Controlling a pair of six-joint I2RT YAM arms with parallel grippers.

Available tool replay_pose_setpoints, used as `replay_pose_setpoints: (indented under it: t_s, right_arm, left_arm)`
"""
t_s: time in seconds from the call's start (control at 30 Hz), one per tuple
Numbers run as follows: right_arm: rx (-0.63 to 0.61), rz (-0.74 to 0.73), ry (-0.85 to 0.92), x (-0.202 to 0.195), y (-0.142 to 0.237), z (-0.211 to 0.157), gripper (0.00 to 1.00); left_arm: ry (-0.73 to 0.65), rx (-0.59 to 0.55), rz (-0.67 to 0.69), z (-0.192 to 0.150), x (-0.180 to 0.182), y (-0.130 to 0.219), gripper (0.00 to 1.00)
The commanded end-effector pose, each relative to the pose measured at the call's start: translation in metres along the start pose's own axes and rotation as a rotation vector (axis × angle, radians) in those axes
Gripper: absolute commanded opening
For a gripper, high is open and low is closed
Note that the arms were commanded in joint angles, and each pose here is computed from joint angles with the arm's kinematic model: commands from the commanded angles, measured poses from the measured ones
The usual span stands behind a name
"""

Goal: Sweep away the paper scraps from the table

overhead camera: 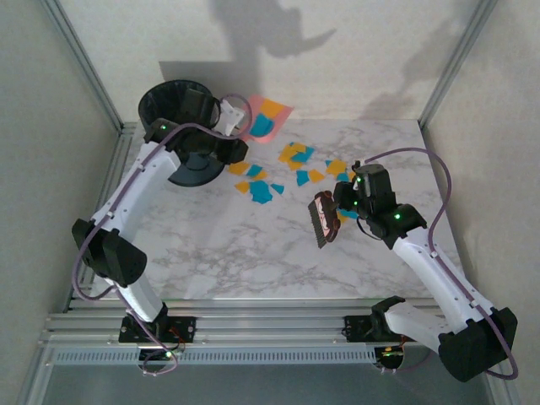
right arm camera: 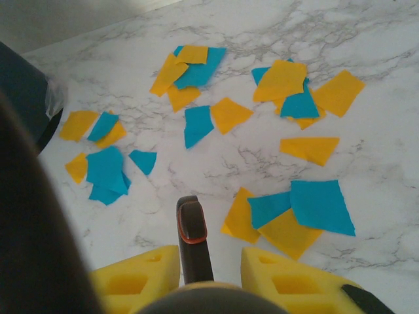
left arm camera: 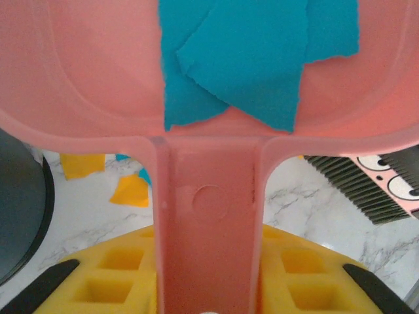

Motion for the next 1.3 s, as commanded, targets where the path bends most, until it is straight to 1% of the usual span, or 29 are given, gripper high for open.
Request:
replay_pose_setpoints:
  t_s: [0.0,0.23,0.37,0.43,0.67,0.83,1.27]
  right_arm:
    - [-0.026,0.027,-0.018,0.001,0.004,0.004,0.05]
    - [-0.025,0.034,-0.021,0.002,0.005,0.004,0.06]
    - [-0.020,0.034,-0.024,0.002,0.005,0.003,0.06]
    - [-0.018,0.033,-0.024,0.001,0.004,0.003,0.06]
    - [-0.015,0.029,-0.023,0.001,0.004,0.002,0.06]
    - [-0.015,0.030,-0.024,0.001,0.004,0.003,0.06]
    - [-0.013,0.029,-0.021,0.002,0.003,0.004,0.06]
  left_arm:
    - [0.048,-0.039,-0.084,0.011,0.010,0.013,0.00]
    - [0.124,-0.136,-0.158,0.024,0.034,0.026,0.00]
    - [0.174,-0.178,-0.169,0.029,0.050,0.031,0.00]
    - [0.202,-0.203,-0.172,0.029,0.059,0.033,0.00]
    - [0.316,-0.314,-0.256,0.028,0.087,0.042,0.00]
    - [0.403,-0.363,-0.314,0.026,0.102,0.040,0.00]
    - [0.499,-0.457,-0.411,0.029,0.109,0.036,0.00]
Point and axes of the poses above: each hand's point on the last joint's axis, 136 mm out from that joint toward the fingers, its own y axis back along the fingers, its own x axis along the line the jaws close on, z = x × y, the point moved 10 cm from there along y, back along the fingers, and after that the axes turned 5 degrees about y, right-handed, at the moved point
